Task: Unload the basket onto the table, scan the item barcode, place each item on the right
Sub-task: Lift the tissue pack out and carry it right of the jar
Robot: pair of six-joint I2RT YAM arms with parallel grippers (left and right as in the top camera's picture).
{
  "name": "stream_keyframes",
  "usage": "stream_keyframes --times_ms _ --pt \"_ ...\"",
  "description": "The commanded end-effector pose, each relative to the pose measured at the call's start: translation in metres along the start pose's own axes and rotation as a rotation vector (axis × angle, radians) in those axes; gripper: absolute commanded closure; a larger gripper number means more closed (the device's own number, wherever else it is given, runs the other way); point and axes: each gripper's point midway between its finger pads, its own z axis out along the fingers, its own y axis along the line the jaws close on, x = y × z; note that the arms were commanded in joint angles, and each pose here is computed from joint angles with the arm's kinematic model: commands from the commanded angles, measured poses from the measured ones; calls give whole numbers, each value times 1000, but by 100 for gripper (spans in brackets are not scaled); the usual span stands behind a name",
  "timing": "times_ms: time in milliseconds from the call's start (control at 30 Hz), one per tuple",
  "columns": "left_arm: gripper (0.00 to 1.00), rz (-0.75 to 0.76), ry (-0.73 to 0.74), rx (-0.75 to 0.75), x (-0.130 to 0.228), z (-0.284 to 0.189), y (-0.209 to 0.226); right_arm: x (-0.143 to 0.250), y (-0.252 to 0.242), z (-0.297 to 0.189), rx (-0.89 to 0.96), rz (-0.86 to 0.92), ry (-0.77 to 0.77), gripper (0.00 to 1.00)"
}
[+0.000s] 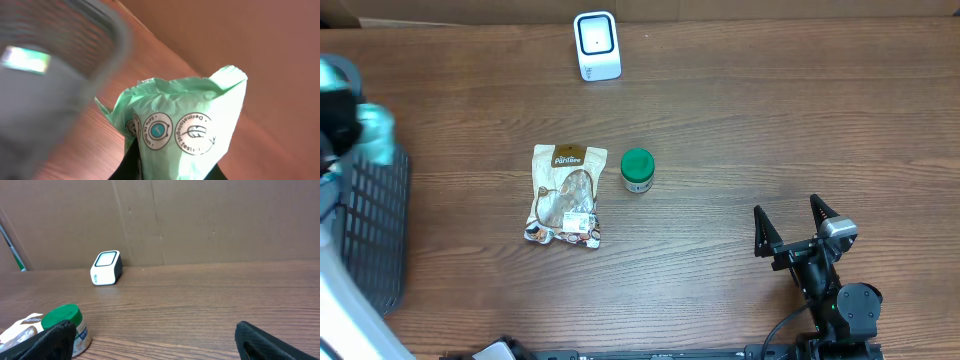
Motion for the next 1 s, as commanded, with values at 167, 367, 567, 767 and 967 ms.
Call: stream_keyframes --times_ms 167,367,567,767,967 --pt "96 321 311 116 104 51 -97 2 1 0 -6 -1 -1 0" --pt "96 494 543 153 209 97 -157 2 1 0 -6 -2 -1 0" --pt "96 640 688 202 306 131 -207 2 1 0 -6 -2 -1 0" --pt "96 806 738 220 392 145 -236 2 1 0 -6 -1 -1 0" --pt "96 843 813 113 437 173 -217 2 1 0 -6 -2 -1 0"
